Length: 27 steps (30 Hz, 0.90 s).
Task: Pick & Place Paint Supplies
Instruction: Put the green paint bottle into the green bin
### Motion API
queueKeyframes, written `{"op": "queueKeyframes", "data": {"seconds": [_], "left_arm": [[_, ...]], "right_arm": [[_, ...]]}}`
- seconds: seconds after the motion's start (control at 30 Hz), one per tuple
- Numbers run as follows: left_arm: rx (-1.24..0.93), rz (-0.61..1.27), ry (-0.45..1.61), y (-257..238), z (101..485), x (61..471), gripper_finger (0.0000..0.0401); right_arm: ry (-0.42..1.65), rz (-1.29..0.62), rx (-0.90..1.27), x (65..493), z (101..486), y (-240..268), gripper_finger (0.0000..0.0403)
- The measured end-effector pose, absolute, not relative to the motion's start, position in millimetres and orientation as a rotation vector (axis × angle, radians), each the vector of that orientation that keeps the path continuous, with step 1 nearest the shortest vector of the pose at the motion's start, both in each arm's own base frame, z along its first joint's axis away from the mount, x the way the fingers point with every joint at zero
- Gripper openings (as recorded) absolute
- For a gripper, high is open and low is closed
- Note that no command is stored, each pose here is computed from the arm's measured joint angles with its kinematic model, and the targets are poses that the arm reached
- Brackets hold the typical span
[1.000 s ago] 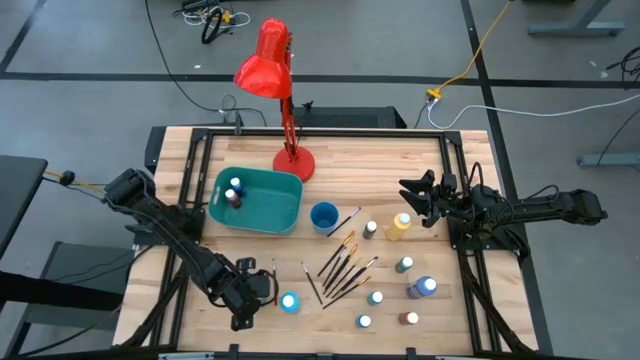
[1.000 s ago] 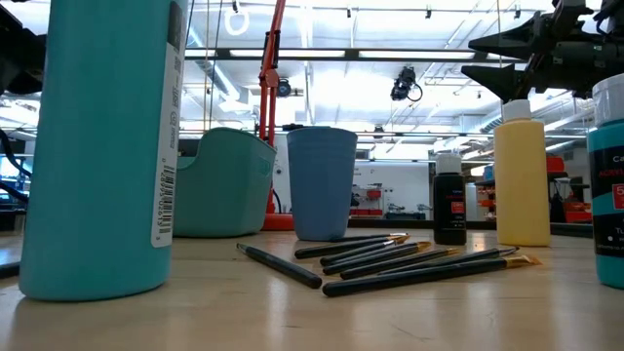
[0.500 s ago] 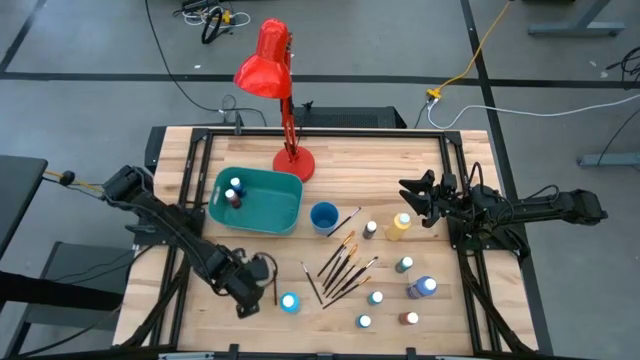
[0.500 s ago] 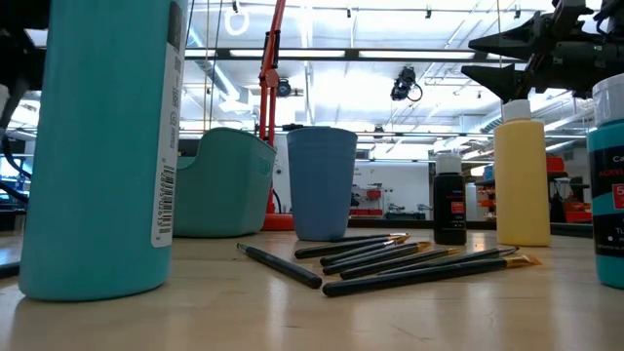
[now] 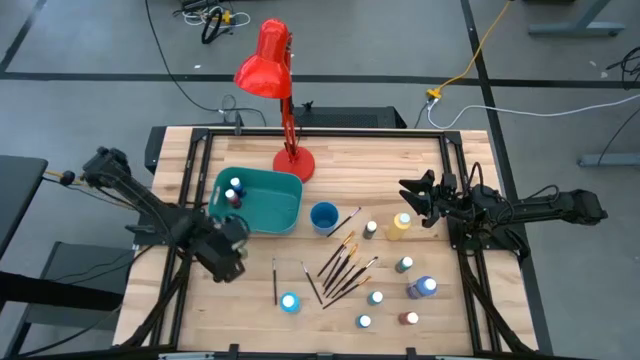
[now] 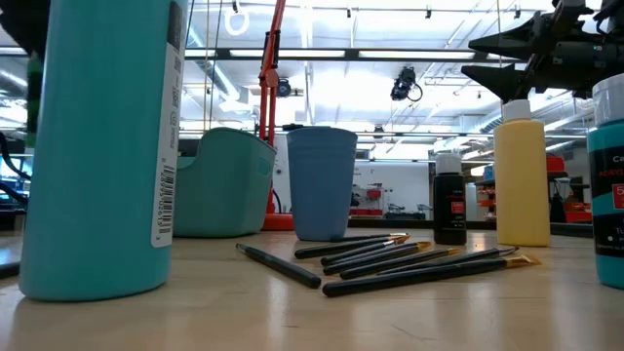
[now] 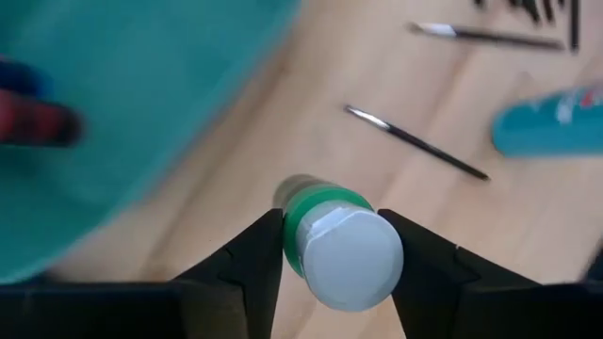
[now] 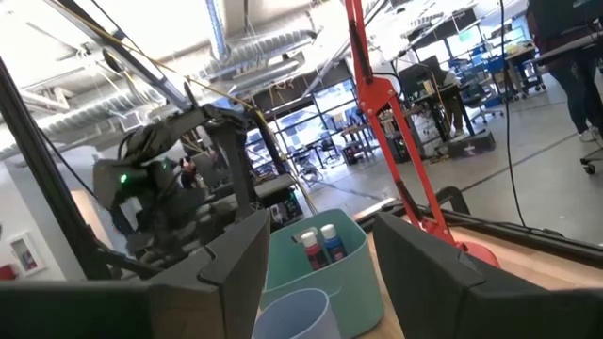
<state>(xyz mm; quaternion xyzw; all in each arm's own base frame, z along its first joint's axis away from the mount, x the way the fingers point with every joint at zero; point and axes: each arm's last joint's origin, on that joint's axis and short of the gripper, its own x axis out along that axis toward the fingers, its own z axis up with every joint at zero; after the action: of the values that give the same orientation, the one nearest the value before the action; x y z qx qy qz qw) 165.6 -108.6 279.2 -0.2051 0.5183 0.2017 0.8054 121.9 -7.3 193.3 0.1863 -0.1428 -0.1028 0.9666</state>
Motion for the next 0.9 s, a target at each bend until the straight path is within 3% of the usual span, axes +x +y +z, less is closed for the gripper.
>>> {"op": "queueKeyframes", "data": {"seconds": [0.43,0.7,0.9], "left_arm": [[-0.388,0.661,0.972,-55,304,129,0.0172],[-0.386,0.693,1.031,-41,301,134,0.0163],[-0.413,0.749,1.155,-34,272,131,0.0176]], "right_arm": [[-0.291,-0.242,0.355,122,193,-8,0.0204],[-0.296,-0.28,0.364,121,193,-9,0.0204],[-0.296,-0.278,0.366,121,193,-9,0.0204]]}}
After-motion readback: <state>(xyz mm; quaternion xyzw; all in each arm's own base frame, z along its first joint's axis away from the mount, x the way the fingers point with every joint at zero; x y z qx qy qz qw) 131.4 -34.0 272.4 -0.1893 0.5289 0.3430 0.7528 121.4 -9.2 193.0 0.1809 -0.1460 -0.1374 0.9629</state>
